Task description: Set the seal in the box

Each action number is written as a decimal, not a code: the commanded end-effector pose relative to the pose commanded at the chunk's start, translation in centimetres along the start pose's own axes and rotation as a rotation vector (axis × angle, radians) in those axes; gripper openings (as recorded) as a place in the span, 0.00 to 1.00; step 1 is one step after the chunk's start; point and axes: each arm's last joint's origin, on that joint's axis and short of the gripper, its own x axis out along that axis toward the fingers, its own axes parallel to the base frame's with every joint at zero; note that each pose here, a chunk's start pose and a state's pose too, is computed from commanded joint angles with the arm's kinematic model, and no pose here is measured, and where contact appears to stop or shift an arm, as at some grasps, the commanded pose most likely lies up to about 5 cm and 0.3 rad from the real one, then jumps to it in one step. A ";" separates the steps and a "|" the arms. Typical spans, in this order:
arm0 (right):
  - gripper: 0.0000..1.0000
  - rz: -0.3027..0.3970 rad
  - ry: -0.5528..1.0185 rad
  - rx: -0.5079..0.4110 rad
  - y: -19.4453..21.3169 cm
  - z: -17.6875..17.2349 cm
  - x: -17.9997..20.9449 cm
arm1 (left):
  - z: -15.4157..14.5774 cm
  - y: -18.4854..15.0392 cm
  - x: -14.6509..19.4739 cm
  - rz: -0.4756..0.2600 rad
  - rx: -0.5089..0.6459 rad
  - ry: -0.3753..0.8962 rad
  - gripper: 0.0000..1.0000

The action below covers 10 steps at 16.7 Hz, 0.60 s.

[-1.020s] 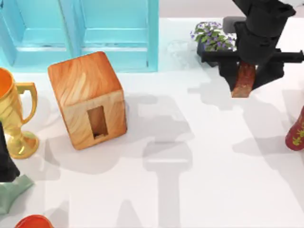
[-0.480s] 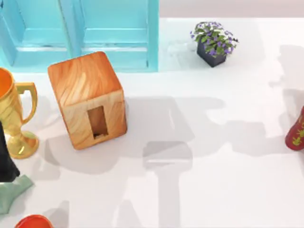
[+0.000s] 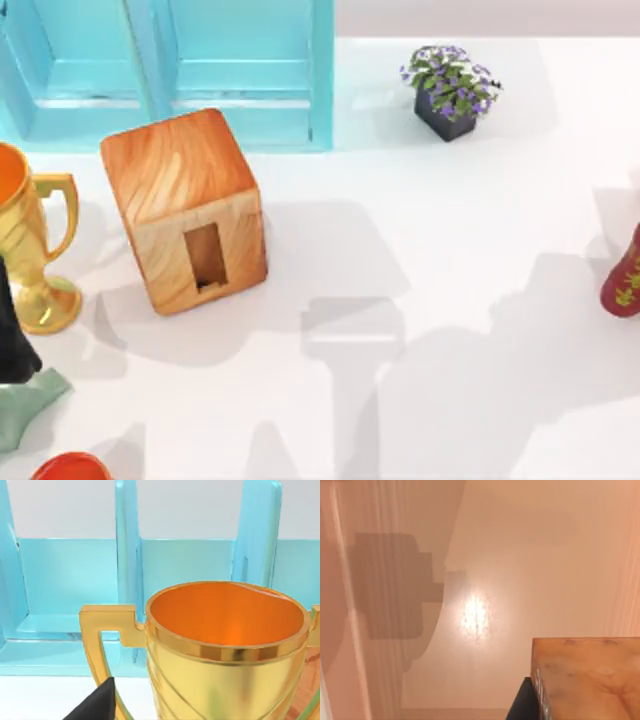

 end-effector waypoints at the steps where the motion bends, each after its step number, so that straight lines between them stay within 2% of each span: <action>1: 0.00 0.002 -0.002 0.001 -0.1 -0.1 0.0 | 0.0 0.0 0.0 0.000 0.000 0.000 1.00; 6: 0.00 0.002 0.003 -0.001 0.0 0.1 0.2 | 0.0 0.0 0.0 0.000 0.000 0.000 1.00; 10: 0.00 0.003 0.002 0.000 -0.1 0.1 3.0 | 0.0 0.0 0.0 0.000 0.000 0.000 1.00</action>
